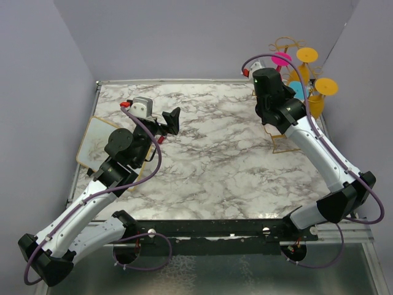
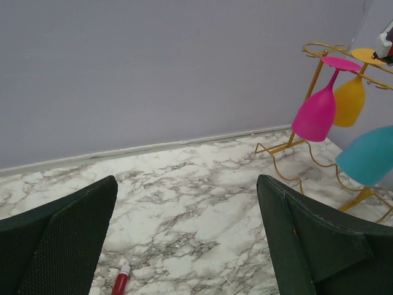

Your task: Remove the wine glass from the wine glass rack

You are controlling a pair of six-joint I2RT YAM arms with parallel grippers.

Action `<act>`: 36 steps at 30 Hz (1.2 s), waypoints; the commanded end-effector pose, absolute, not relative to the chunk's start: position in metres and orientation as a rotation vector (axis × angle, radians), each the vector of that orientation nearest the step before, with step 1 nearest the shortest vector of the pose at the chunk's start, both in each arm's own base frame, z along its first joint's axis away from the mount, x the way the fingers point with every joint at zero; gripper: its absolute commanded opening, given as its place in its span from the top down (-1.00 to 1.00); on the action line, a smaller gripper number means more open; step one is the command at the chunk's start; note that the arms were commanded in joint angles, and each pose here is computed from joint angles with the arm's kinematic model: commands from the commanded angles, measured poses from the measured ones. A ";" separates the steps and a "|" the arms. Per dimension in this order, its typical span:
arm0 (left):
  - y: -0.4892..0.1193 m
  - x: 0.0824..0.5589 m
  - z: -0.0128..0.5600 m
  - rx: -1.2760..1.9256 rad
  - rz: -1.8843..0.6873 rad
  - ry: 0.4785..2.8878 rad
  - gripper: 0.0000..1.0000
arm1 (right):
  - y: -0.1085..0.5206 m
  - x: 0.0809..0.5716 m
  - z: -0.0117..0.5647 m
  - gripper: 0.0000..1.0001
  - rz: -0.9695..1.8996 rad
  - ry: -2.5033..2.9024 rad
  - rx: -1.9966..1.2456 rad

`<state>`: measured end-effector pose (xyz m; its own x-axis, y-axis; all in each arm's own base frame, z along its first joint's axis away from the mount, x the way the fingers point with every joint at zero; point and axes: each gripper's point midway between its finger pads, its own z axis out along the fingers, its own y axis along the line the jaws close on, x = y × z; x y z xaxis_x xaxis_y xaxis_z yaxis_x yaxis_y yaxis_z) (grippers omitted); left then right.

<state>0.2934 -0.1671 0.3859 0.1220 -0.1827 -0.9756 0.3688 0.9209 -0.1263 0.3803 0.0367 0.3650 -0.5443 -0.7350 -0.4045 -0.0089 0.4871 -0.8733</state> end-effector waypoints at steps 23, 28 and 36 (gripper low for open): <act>-0.168 0.292 0.391 0.157 -0.416 1.370 -0.98 | 0.080 0.363 0.391 0.98 -0.846 1.816 -0.687; -0.168 0.296 0.386 0.157 -0.398 1.383 -0.98 | 0.110 0.361 0.391 0.98 -0.621 1.810 -0.740; -0.167 0.304 0.382 0.153 -0.372 1.427 -0.96 | 0.198 0.362 0.409 0.98 -0.005 1.753 -0.695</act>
